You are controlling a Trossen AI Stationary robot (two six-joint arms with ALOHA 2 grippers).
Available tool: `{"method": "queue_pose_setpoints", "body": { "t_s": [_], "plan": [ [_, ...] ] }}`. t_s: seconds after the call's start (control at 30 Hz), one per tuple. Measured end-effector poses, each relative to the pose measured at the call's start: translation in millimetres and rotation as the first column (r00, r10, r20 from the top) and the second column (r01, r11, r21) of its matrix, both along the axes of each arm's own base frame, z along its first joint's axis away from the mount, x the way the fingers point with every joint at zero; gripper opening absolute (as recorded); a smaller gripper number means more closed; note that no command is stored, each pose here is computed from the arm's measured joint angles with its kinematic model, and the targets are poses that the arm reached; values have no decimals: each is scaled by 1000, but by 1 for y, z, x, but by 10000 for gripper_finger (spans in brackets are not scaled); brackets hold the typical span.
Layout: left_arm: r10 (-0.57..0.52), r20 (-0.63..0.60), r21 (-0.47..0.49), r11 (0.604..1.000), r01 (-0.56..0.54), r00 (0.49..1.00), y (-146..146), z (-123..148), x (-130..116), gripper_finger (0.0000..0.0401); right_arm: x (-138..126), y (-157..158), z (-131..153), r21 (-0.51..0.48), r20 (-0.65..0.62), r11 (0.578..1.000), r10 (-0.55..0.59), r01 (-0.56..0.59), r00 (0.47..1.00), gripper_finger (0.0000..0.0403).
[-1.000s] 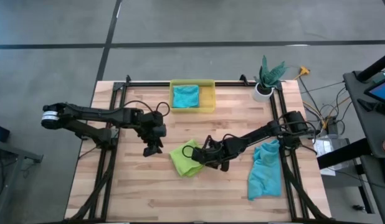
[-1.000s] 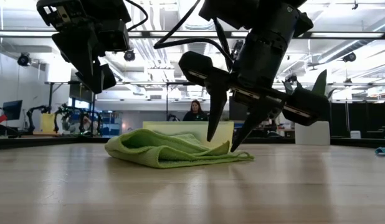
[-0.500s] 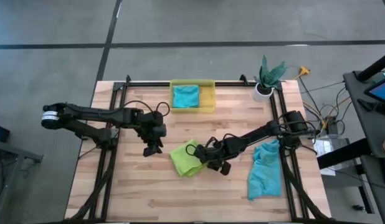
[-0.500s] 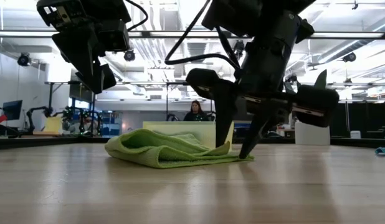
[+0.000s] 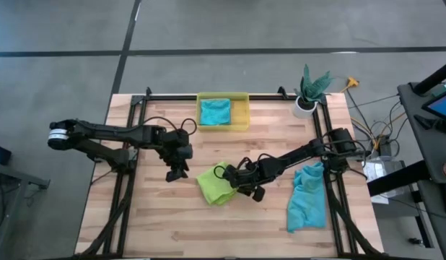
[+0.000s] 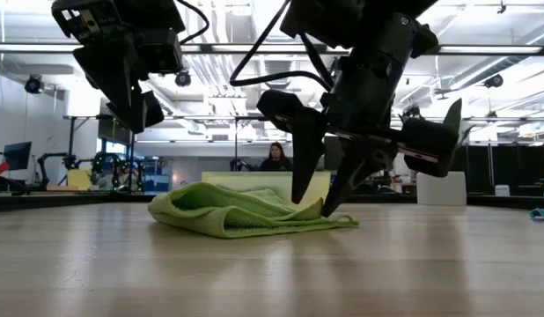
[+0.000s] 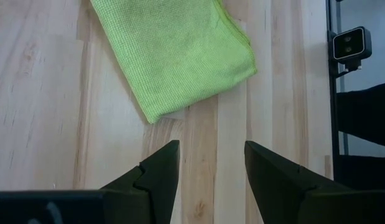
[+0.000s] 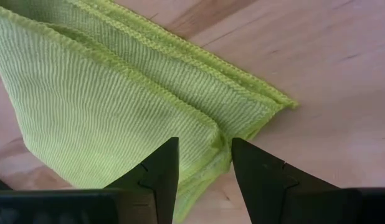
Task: Fold microfiber towels
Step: Fold the green microfiber cloth
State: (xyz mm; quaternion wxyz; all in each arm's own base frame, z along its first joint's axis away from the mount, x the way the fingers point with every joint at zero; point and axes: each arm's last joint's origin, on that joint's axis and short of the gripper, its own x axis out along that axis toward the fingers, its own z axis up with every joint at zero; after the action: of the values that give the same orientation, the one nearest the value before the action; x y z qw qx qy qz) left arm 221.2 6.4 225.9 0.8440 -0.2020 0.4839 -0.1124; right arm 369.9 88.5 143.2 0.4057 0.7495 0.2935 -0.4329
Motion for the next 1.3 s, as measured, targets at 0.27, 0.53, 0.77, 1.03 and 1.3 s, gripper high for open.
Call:
{"method": "queue_pose_setpoints", "body": {
  "t_s": [0.27,0.53,0.77,1.03,1.3],
  "plan": [
    [0,0,0,1000,0,1000,0,0,0,166,-4,-5,-6,9,-35,1000,-3,3,999,143],
    [0,-1,-1,1000,0,1000,0,0,0,166,-1,-8,-3,7,-10,1000,-6,7,1000,138],
    [0,-1,-1,1000,0,1000,0,0,0,166,5,-6,0,28,48,1000,2,-3,999,137],
    [1,-2,-1,1000,-1,1000,0,0,0,166,1,-10,-5,24,25,1000,-7,6,1000,137],
    [1,-2,-2,1000,-1,1000,0,0,0,166,0,-10,-7,15,22,1000,-7,7,1000,137]
  ]
}}
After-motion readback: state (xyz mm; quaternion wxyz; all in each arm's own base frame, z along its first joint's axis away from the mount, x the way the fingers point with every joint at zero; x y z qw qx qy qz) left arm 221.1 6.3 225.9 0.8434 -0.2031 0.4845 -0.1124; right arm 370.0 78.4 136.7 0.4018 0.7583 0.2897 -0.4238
